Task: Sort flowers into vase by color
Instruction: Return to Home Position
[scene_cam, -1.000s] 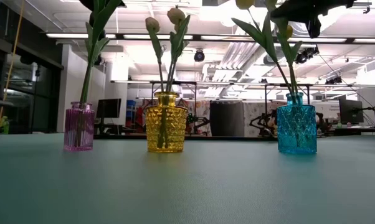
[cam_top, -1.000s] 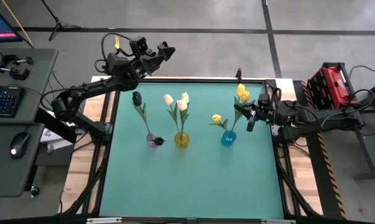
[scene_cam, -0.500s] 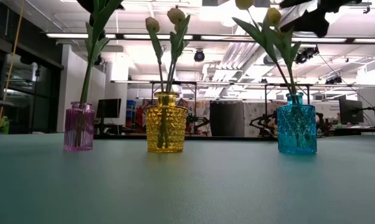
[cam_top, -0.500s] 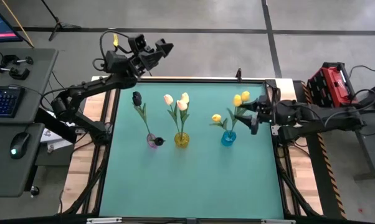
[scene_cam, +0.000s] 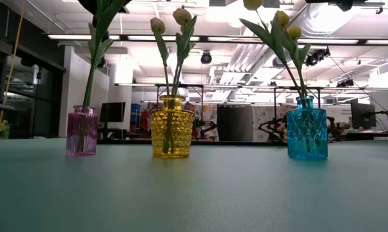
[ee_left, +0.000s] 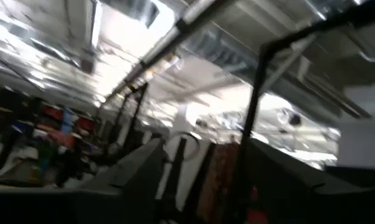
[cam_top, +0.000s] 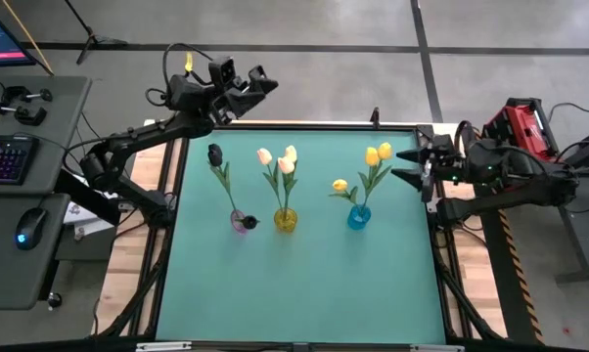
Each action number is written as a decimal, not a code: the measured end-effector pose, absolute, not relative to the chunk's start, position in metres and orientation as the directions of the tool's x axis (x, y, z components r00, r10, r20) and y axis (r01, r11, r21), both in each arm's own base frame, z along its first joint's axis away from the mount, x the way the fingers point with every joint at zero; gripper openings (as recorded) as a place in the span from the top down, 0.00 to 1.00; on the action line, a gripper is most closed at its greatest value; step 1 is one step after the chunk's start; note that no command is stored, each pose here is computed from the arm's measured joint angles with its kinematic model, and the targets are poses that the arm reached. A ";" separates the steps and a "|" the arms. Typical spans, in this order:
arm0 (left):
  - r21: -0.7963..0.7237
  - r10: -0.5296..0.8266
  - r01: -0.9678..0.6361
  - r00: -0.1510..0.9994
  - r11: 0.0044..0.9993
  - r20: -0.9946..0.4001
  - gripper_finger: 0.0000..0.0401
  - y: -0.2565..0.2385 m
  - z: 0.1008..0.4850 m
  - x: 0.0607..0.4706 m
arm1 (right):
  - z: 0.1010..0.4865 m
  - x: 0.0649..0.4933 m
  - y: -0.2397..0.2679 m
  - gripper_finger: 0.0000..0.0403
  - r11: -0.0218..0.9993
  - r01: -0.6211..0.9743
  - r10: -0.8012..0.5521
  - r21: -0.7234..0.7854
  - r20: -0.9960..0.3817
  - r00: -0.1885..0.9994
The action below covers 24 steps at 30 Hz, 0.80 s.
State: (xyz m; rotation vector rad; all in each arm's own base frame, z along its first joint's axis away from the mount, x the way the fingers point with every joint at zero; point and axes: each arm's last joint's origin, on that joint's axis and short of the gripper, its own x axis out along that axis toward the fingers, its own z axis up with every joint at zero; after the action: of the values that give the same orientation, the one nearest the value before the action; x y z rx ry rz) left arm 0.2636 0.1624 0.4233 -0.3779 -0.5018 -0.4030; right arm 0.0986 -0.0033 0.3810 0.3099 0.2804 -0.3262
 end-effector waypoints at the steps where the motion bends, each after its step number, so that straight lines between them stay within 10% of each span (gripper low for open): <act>1: -0.238 -0.303 0.474 0.801 0.848 0.517 0.48 0.159 0.425 0.263 | 0.381 0.097 -0.003 0.38 0.902 0.354 -0.269 0.247 -0.320 0.909; 7: -0.160 -0.451 0.545 0.798 0.823 0.400 0.92 0.112 0.440 0.259 | 0.374 0.095 -0.003 0.74 0.901 0.372 -0.268 0.224 -0.387 0.882; 10: -0.150 -0.438 0.504 0.836 0.851 0.330 0.96 0.082 0.446 0.249 | 0.374 0.095 -0.003 0.95 0.902 0.368 -0.264 0.225 -0.386 0.884; 17: -0.171 -0.267 0.268 0.963 0.948 0.030 1.00 0.017 0.431 0.220 | 0.378 0.096 -0.003 0.99 0.904 0.354 -0.258 0.241 -0.352 0.900; 24: -0.184 -0.205 0.240 0.960 0.953 0.191 1.00 -0.019 0.389 0.199 | 0.382 0.098 -0.003 1.00 0.903 0.342 -0.256 0.259 -0.312 0.915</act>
State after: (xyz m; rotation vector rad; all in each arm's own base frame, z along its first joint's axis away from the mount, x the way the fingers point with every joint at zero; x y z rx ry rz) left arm 0.1986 -0.0191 0.3893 -0.2076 -0.1711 -0.2269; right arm 0.0979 -0.0030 0.3819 0.3159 0.2760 -0.3131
